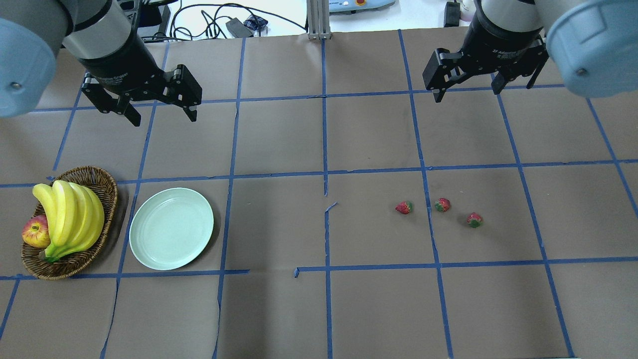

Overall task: Collect all strawberries into plate
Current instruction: 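Move the right gripper toward the three red strawberries, then lower the right gripper and grasp the outermost red strawberry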

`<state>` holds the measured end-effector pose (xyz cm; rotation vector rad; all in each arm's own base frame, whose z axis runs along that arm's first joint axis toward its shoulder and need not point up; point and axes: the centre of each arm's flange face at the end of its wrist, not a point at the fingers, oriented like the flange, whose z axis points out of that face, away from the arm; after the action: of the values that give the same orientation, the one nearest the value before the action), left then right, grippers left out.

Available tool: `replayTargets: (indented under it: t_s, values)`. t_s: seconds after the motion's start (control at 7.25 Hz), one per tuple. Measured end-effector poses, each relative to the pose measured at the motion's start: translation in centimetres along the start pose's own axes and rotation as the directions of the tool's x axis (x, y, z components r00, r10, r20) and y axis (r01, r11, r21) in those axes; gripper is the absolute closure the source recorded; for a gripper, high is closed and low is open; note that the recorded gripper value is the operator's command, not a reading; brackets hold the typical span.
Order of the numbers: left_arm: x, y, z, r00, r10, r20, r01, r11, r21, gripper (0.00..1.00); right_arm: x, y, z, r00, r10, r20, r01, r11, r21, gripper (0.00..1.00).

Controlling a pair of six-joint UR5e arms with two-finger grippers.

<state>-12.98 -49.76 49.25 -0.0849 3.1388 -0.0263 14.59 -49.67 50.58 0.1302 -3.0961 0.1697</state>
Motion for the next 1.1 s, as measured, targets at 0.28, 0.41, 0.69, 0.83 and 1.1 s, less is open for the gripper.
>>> replayTargets:
  t_s: [0.28, 0.41, 0.69, 0.83, 1.1]
  values:
    - [0.0, 0.0, 0.1, 1.000, 0.000, 0.000, 0.000, 1.000, -0.001, 0.00, -0.1, 0.2, 0.4, 1.000, -0.002, 0.004, 0.002, 1.000, -0.023, 0.00]
    - [0.0, 0.0, 0.1, 1.000, 0.000, 0.000, 0.000, 1.000, -0.001, 0.00, -0.1, 0.3, 1.0, 1.000, -0.006, 0.004, 0.007, 0.999, -0.041, 0.00]
    - [0.0, 0.0, 0.1, 1.000, -0.001, 0.000, 0.001, 1.000, -0.001, 0.00, 0.7, 0.8, 5.4, 1.000, -0.019, 0.009, 0.020, 0.991, -0.132, 0.00]
    - [0.0, -0.1, 0.2, 1.000, -0.001, 0.000, 0.001, 1.000, -0.003, 0.00, 1.5, 1.3, 8.9, 1.000, -0.024, 0.019, 0.028, 0.982, -0.185, 0.00]
    - [0.0, -0.2, 0.8, 1.000, -0.001, 0.001, 0.001, 1.000, -0.012, 0.00, 3.9, 3.1, 16.5, 0.998, -0.047, 0.036, 0.053, 0.977, -0.208, 0.00]
